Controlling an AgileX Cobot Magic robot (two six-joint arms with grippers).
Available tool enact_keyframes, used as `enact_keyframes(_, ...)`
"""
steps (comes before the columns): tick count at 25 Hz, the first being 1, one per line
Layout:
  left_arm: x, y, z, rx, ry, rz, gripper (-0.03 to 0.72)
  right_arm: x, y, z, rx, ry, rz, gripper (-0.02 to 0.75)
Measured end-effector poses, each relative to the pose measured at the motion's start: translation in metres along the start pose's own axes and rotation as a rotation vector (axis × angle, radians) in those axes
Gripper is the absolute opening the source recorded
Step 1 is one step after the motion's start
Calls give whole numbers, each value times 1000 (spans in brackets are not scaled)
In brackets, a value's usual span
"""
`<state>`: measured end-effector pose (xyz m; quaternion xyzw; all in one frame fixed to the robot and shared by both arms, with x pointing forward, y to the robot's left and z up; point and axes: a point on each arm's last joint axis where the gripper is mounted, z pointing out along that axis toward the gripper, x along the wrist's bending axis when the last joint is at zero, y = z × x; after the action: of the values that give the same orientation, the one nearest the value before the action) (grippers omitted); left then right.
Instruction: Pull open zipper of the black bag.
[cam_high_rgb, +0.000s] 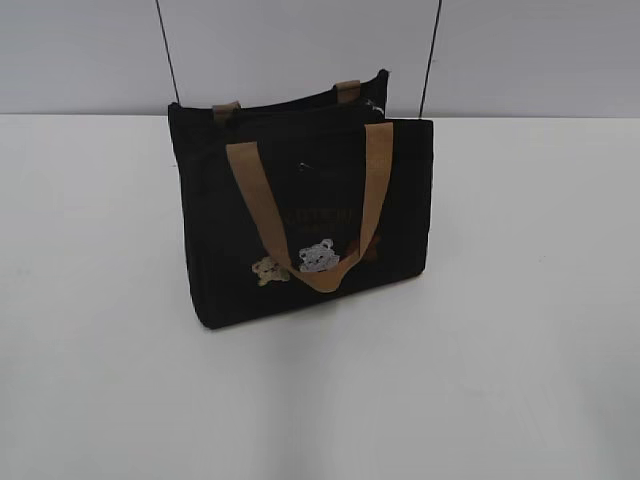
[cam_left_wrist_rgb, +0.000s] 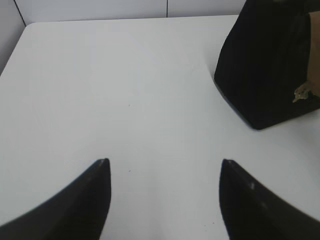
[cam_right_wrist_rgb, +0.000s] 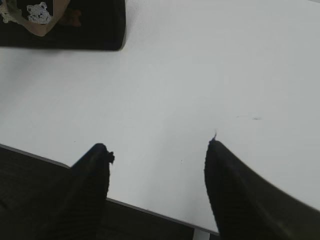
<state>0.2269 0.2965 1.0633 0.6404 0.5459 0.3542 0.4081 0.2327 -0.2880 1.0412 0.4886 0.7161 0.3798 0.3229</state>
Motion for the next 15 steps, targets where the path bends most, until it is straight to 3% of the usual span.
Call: enact_keyframes(15, 0, 0, 0, 0, 0, 0, 499, 1, 0, 0, -4, 7, 9, 462)
